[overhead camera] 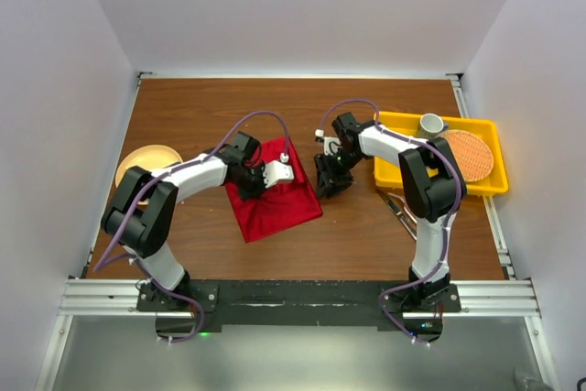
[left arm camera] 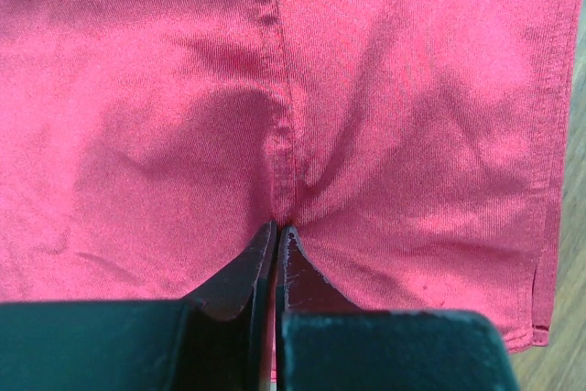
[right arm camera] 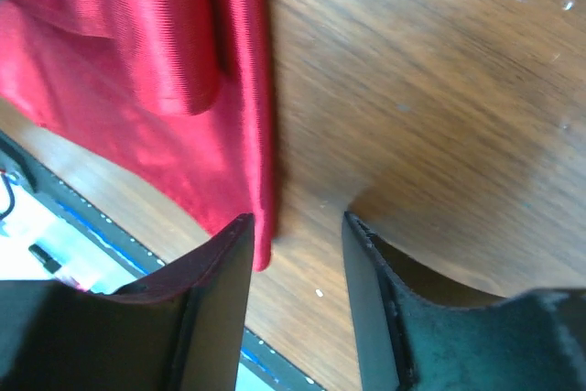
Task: Fold the napkin into a case and place the utensils inside
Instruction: Fold the rectangle-folded napkin at the center of the board.
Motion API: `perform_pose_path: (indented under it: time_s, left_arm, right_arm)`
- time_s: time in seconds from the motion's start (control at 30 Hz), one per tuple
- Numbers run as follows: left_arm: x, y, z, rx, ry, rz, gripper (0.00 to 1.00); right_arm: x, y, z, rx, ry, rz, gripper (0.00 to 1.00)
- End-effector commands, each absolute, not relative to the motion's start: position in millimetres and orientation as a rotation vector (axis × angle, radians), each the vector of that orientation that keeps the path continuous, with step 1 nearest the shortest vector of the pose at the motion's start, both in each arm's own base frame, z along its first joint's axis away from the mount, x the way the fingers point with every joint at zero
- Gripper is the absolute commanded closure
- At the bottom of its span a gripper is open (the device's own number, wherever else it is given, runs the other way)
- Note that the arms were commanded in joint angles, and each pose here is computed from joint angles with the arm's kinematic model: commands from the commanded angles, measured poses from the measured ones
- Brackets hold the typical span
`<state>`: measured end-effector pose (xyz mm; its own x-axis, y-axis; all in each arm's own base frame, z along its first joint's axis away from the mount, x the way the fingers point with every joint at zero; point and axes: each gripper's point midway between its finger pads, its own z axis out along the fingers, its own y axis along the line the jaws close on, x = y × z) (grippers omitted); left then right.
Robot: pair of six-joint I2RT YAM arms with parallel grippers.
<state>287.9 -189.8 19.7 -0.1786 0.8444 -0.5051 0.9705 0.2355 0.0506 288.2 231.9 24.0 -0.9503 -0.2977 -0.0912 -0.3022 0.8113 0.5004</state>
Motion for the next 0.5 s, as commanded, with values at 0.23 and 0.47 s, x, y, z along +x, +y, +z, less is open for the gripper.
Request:
perform_pose_path:
  time_s: [0.23,0.47]
  left_arm:
    - [295.5,-195.5,25.0,1.640,2.110,-0.458,0.94]
    - [294.1,-196.1,23.6,1.627,2.122,-0.473,0.93]
  right_arm:
    - [276.7,238.5,32.1,-0.533,2.939,0.937,0.42]
    - [263.1,240.9,27.3,-0.505,2.960,1.009,0.50]
